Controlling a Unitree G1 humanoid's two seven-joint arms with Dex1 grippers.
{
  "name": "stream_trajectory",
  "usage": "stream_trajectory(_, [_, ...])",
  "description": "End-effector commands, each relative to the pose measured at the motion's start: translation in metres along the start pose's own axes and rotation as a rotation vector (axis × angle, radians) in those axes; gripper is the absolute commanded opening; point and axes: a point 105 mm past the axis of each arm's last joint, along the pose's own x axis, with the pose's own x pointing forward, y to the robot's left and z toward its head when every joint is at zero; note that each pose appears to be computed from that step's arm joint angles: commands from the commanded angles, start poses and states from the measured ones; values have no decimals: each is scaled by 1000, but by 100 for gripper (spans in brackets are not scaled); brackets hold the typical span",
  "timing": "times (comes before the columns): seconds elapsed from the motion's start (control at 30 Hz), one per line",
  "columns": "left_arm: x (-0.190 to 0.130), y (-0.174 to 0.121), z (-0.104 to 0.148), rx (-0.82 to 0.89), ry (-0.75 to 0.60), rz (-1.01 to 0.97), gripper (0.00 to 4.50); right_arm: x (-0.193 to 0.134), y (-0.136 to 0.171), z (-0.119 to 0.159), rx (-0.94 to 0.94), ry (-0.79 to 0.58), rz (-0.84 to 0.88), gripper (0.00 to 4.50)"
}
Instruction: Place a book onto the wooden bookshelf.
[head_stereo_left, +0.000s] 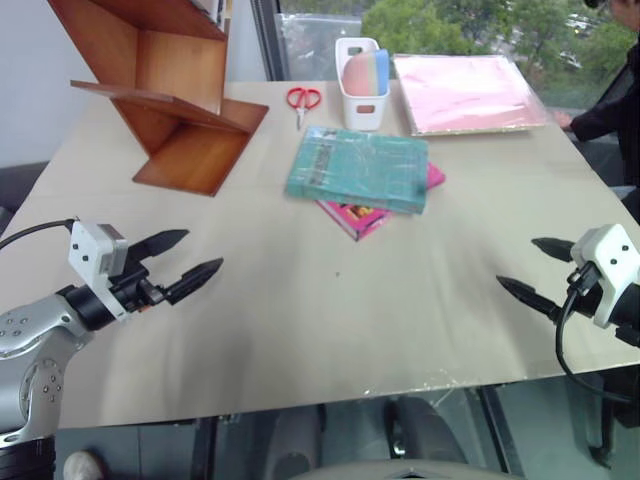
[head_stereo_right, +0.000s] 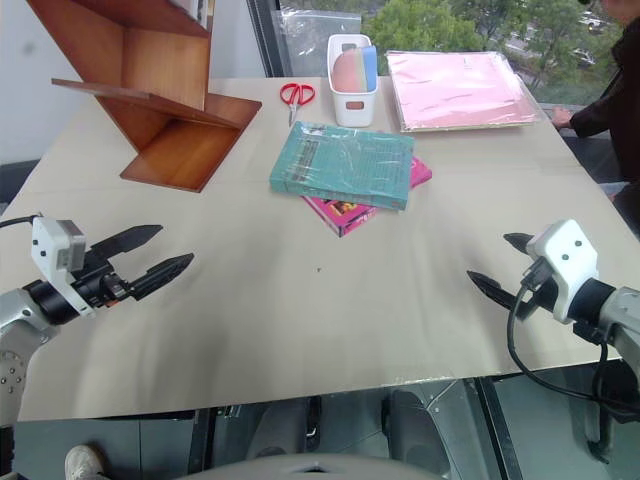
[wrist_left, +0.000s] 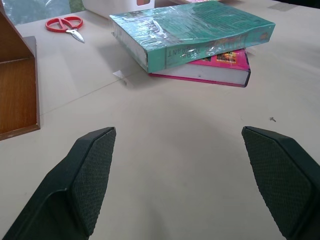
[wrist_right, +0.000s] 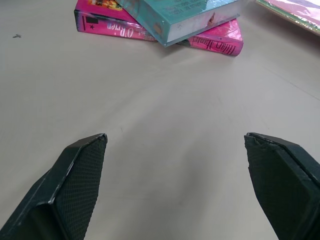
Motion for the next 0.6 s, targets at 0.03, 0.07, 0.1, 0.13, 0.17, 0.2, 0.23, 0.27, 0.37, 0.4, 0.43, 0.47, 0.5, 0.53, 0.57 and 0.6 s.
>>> stream_trajectory(0.03, [4, -2, 16, 40, -44, -21, 433, 5, 3, 12, -41, -30, 9, 450])
stream_trajectory(0.07, [8, -5, 17, 36, -55, -39, 433, 9, 5, 15, -66, -29, 7, 450])
stream_trajectory(0.1, [11, -6, 18, 34, -62, -51, 433, 13, 6, 16, -91, -27, 1, 450])
stream_trajectory(0.13, [12, -7, 19, 34, -64, -59, 433, 15, 7, 17, -103, -23, -5, 450])
stream_trajectory(0.17, [13, -7, 19, 36, -63, -63, 433, 16, 7, 17, -102, -22, -7, 450])
stream_trajectory(0.2, [13, -7, 19, 36, -64, -68, 433, 17, 7, 18, -99, -26, -7, 450])
stream_trajectory(0.23, [13, -8, 19, 38, -63, -74, 433, 18, 7, 18, -75, -32, 0, 450])
stream_trajectory(0.27, [14, -9, 19, 39, -64, -79, 433, 19, 8, 19, -58, -36, 4, 450])
stream_trajectory(0.37, [20, -19, 21, 68, -64, -128, 433, 29, 0, 19, -29, -27, -26, 450])
stream_trajectory(0.4, [26, -28, 22, 90, -64, -166, 433, 38, -8, 19, -30, -17, -62, 450])
stream_trajectory(0.43, [31, -35, 23, 110, -68, -194, 433, 47, -13, 19, -25, -12, -86, 450])
stream_trajectory(0.47, [36, -41, 25, 126, -75, -215, 433, 56, -17, 19, -5, -9, -99, 450])
stream_trajectory(0.5, [39, -43, 26, 133, -80, -222, 433, 60, -19, 19, 8, -8, -101, 450])
stream_trajectory(0.53, [43, -47, 28, 129, -90, -231, 433, 67, -23, 18, 15, -5, -116, 450])
stream_trajectory(0.57, [48, -52, 30, 133, -102, -240, 450, 75, -25, 16, 19, 2, -116, 400])
stream_trajectory(0.6, [52, -55, 31, 136, -110, -245, 450, 81, -26, 15, 17, 8, -115, 368])
